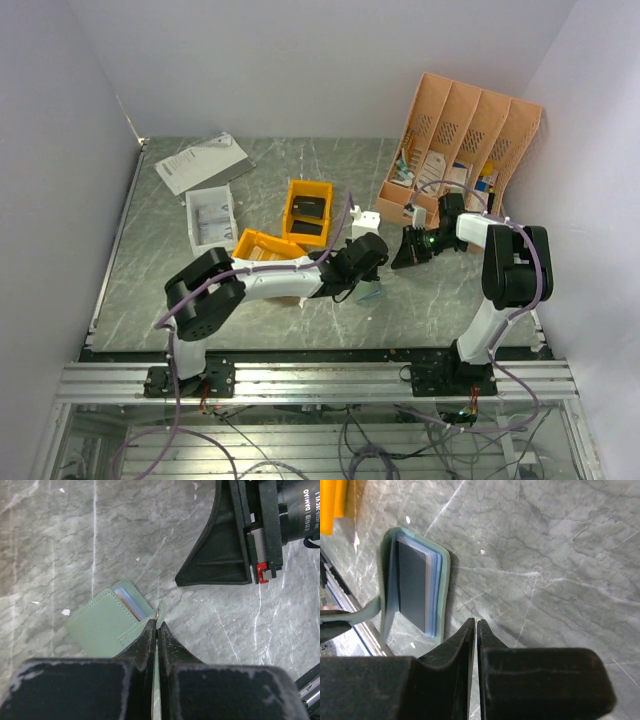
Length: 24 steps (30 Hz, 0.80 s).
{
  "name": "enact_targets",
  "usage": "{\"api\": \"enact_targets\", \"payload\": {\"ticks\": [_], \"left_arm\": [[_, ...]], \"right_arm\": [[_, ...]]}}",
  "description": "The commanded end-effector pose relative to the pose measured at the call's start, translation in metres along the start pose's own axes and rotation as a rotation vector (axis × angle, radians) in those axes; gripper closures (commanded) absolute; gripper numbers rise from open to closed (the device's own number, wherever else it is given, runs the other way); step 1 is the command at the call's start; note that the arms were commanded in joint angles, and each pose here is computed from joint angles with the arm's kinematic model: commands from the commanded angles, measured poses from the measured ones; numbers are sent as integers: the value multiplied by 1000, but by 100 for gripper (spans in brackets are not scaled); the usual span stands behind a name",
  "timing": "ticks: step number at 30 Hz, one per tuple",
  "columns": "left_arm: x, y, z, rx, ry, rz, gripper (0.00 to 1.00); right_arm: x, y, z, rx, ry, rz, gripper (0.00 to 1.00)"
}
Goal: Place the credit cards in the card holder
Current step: Close the card holder at the center of the board, then turn over the card holder at the center of the board.
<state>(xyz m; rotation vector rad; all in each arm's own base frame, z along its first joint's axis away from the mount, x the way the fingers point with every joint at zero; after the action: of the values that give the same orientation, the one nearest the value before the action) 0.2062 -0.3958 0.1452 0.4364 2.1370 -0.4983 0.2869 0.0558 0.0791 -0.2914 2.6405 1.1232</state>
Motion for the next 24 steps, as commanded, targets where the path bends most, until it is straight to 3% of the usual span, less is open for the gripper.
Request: {"api": "enact_targets", "payload": {"ticks": [1, 7, 10, 13, 24], "left_arm": [[-6, -13, 14, 45, -17, -19, 93], [7, -15, 39, 81, 27, -46, 91], [21, -8, 52, 149, 54, -113, 67], [23, 4, 57, 218, 35, -206, 52], [-29, 2, 24, 369, -126, -185, 36]], "right_arm": [[5, -3, 7, 11, 41, 12, 94], [0, 1, 2, 17, 11, -2, 94], [-2, 5, -1, -16, -8, -8, 94], [-3, 8, -3, -51, -17, -17, 94], [-10, 29, -14, -239, -35, -129, 96]]}}
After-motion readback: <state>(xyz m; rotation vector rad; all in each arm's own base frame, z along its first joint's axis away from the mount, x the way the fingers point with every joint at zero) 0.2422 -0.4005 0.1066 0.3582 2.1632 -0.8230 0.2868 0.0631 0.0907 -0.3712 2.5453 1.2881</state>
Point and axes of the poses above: each gripper's point midway between its finger pads, its own z axis out along the fingers, its own y axis along the line the jaws close on, x = y × z, the point moved 8 cm from there along -z, back along the fingers, and after that the axes turned 9 degrees about z, right-handed, at the moved point
